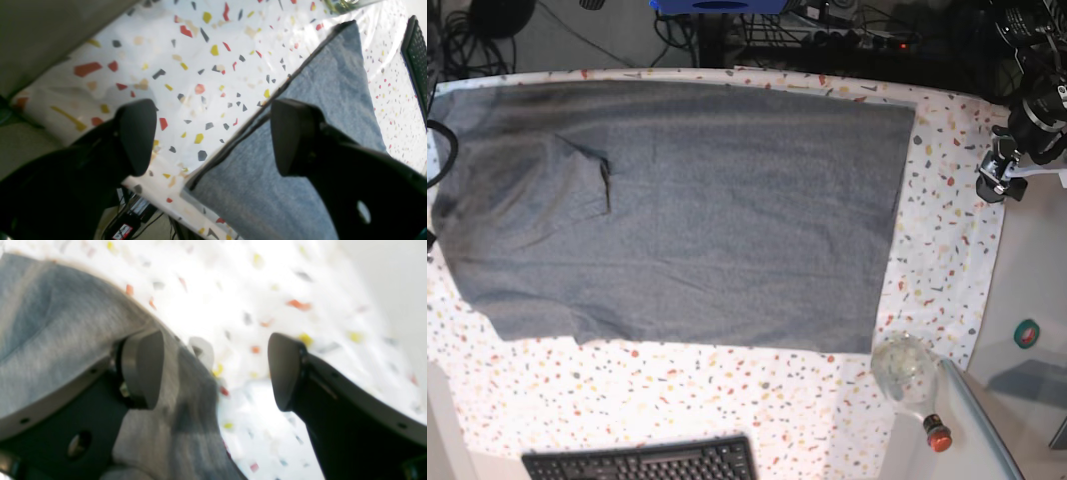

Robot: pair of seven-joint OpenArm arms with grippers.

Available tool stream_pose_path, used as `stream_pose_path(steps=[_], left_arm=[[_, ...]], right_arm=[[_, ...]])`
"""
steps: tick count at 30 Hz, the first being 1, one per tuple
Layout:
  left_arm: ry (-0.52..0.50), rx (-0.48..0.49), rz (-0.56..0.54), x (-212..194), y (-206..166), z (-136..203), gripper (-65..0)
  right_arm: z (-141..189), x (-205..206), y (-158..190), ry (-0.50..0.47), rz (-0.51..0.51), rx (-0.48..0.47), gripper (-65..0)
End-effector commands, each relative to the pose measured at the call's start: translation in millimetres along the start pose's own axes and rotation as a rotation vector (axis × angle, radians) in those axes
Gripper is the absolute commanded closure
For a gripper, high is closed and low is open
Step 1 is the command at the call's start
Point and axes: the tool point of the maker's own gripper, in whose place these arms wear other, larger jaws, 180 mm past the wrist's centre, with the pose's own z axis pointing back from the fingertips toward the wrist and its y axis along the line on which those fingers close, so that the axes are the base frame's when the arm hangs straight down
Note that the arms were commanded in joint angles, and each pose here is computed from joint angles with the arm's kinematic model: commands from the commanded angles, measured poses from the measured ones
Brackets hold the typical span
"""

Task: Layout the t-shirt on the table in an organized manner, then fold the t-shirt properly
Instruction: 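Release the shirt and smooth its corner with the right gripper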

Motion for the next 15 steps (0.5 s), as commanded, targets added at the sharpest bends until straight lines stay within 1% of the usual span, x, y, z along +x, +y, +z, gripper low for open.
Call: stream_pose_path(steps=[1,5,9,12,13,15], left_arm=[[-0.046,0.006,-0.013,15,4,7,-50.8],[-0.078,0.027,0.009,25,14,13,-50.8],[-0.094,0.048,0.021,30,24,18,-50.8],[-0.093,0.049,0.020,30,24,18,-50.8],[-0.093,0.049,0.020,30,24,18,-50.8],[-0.087,0.046,0.017,28,23,17,-50.8]], right_arm=[[3,23,-8,-0.054,-0.002,-0.016,-46.2],[-9,9,0,-0.041,0.023,-0.016,-46.2],[-16,-7,19,-0.028,0.045,0.012,-45.8],[-17,-15,19,-0.014,0.044,0.013,-44.7],[-17,-16,19,-0.014,0.044,0.013,-41.9],[-18,-20,23,-0.013,0.044,0.020,-29.1]])
